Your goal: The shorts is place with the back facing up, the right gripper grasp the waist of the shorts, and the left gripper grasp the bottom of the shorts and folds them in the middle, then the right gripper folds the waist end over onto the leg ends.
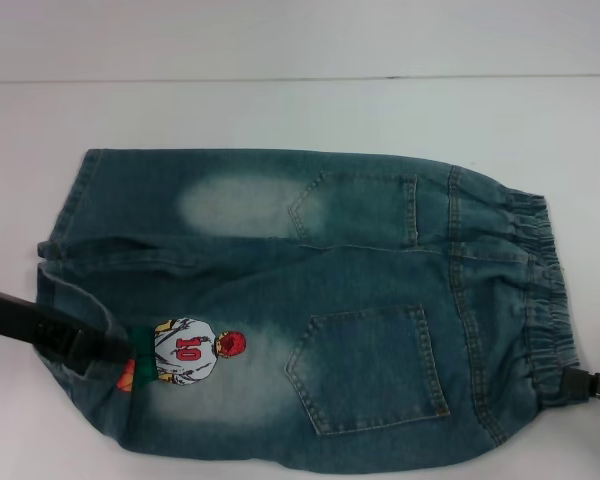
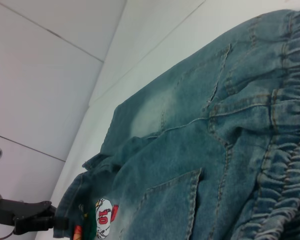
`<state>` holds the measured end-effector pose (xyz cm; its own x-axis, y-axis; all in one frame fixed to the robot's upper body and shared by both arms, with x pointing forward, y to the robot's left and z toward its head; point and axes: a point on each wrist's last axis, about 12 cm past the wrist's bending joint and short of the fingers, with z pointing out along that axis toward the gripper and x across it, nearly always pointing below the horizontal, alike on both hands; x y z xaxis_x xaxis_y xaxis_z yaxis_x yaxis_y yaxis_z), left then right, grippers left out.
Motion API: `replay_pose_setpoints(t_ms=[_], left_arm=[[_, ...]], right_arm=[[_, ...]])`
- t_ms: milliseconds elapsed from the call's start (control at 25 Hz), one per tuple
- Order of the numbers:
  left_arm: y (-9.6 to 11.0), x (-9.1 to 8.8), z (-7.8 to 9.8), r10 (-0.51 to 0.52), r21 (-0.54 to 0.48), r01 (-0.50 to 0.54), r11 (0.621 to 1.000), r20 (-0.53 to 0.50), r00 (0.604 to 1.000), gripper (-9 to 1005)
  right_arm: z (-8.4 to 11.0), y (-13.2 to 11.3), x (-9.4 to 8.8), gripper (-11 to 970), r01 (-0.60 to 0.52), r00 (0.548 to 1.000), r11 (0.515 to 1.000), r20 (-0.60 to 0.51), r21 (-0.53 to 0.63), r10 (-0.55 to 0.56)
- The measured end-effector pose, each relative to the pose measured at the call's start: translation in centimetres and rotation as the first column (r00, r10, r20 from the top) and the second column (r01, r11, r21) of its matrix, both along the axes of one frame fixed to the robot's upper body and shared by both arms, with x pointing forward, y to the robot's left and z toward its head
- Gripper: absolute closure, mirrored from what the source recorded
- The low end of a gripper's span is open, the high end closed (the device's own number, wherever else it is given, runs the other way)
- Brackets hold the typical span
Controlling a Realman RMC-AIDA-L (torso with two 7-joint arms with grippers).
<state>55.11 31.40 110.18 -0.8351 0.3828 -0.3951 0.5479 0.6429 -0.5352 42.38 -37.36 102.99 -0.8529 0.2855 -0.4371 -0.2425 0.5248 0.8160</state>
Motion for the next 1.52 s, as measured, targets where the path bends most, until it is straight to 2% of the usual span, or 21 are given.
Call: replay_pose_setpoints(t_ms=[280, 400, 600, 840, 1120, 1520], left_arm=[[-0.1, 0.0, -0.2, -0.003, -0.003, 0.003, 1.000, 0.002, 1.000, 975], [0.0, 0.0, -0.2, 0.000, 0.001, 0.000, 1.000, 0.005, 1.000, 975], [0.0, 0.0, -0.3, 0.001, 0.003, -0.001, 1.000, 0.007, 1.000, 975], [0.0, 0.1, -0.3, 0.003, 0.001, -0.003, 1.000, 0.008, 1.000, 975], [0.1, 0.2, -0.3, 0.020, 0.004, -0.020, 1.000, 0.023, 1.000, 975], [1.5, 0.2, -0.5, 0.078, 0.026, -0.079, 0.997, 0.043, 0.996, 975]], right_arm=[[0.0, -0.2, 0.0, 251, 0.007, 1.000, 1.000, -0.008, -0.009, -0.007], [-0.1, -0.3, 0.1, 460, 0.010, 1.000, 1.000, -0.011, -0.016, -0.010], [0.0, -0.3, 0.4, 703, 0.012, 1.000, 1.000, -0.017, -0.019, -0.012], [0.2, -0.4, 0.7, 915, 0.011, 1.000, 1.000, -0.011, -0.026, -0.011], [0.2, -0.5, 0.9, 923, 0.020, 1.000, 0.999, 0.001, -0.034, -0.020], [0.3, -0.6, 1.5, 923, 0.049, 0.998, 0.998, 0.033, -0.040, -0.047]])
